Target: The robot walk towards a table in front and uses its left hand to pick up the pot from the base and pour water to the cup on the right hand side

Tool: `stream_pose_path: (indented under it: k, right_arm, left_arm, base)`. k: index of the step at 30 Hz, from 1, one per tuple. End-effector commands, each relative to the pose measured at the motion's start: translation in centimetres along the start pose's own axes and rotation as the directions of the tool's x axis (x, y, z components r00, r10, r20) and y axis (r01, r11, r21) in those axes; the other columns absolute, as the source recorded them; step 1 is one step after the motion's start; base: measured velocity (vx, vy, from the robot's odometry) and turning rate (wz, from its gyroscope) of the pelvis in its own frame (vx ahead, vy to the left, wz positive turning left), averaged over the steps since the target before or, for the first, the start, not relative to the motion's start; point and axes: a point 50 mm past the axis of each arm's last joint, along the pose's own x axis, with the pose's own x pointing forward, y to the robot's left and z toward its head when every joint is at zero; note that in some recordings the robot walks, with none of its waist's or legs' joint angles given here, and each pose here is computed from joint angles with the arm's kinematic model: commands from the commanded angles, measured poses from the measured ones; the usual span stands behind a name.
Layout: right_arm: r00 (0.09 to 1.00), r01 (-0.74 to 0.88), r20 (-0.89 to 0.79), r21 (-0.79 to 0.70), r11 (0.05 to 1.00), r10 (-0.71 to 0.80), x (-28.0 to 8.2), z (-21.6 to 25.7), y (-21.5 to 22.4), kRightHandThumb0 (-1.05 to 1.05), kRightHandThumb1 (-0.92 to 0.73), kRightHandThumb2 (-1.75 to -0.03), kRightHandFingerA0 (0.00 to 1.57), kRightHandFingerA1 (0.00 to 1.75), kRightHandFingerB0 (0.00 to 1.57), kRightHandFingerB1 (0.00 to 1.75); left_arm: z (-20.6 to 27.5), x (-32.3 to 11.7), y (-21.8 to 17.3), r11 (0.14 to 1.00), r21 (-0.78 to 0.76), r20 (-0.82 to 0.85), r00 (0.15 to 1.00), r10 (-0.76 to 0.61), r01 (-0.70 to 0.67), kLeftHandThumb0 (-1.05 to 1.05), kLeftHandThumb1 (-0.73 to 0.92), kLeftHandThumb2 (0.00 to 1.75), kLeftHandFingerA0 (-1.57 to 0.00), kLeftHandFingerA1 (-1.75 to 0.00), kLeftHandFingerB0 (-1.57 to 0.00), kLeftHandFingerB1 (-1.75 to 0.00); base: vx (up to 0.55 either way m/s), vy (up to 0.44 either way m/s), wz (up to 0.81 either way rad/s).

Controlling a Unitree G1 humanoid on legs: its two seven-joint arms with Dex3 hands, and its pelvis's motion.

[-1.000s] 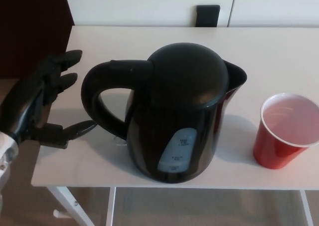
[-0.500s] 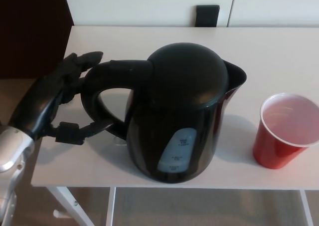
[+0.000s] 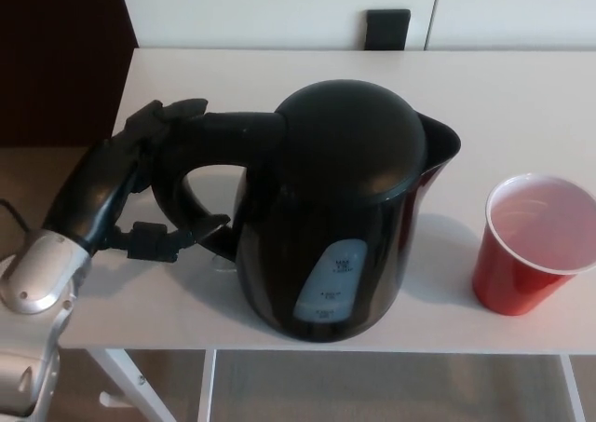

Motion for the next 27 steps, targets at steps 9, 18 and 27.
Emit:
stream_pose_path:
  k: [9, 18, 27]
  right_arm:
    - [1.000, -0.002, 0.019, 0.017, 1.000, 0.002, 0.0, 0.4, -0.4, -0.59, -0.16, -0.81, 0.79, 0.79, 0.55, 0.75]
    - [1.000, -0.006, 0.015, 0.052, 0.999, 0.005, 0.0, 0.5, -0.4, -0.58, -0.20, -0.69, 0.86, 0.79, 0.55, 0.76]
    - [1.000, 0.004, 0.013, 0.043, 0.999, -0.005, 0.0, 0.5, -0.5, -0.57, -0.16, -0.79, 0.81, 0.81, 0.55, 0.75]
  left_arm:
    - [-0.6, 0.6, 1.1, 0.988, -0.010, -0.056, 0.987, 0.150, -0.151, -0.49, 0.50, 0.55, -0.43, -0.36, -0.29, -0.30]
    - [-0.3, 0.8, 0.2, 0.988, 0.001, -0.047, 0.987, 0.151, -0.152, -0.57, 0.44, 0.71, -0.38, -0.44, -0.28, -0.39]
    - [0.1, 1.0, -0.7, 0.993, -0.006, -0.035, 0.992, 0.122, -0.122, -0.51, 0.51, 0.56, -0.46, -0.37, -0.32, -0.31]
  base:
    - [0.00, 0.000, 0.00]
    - [0.00, 0.000, 0.00]
    - [0.00, 0.000, 0.00]
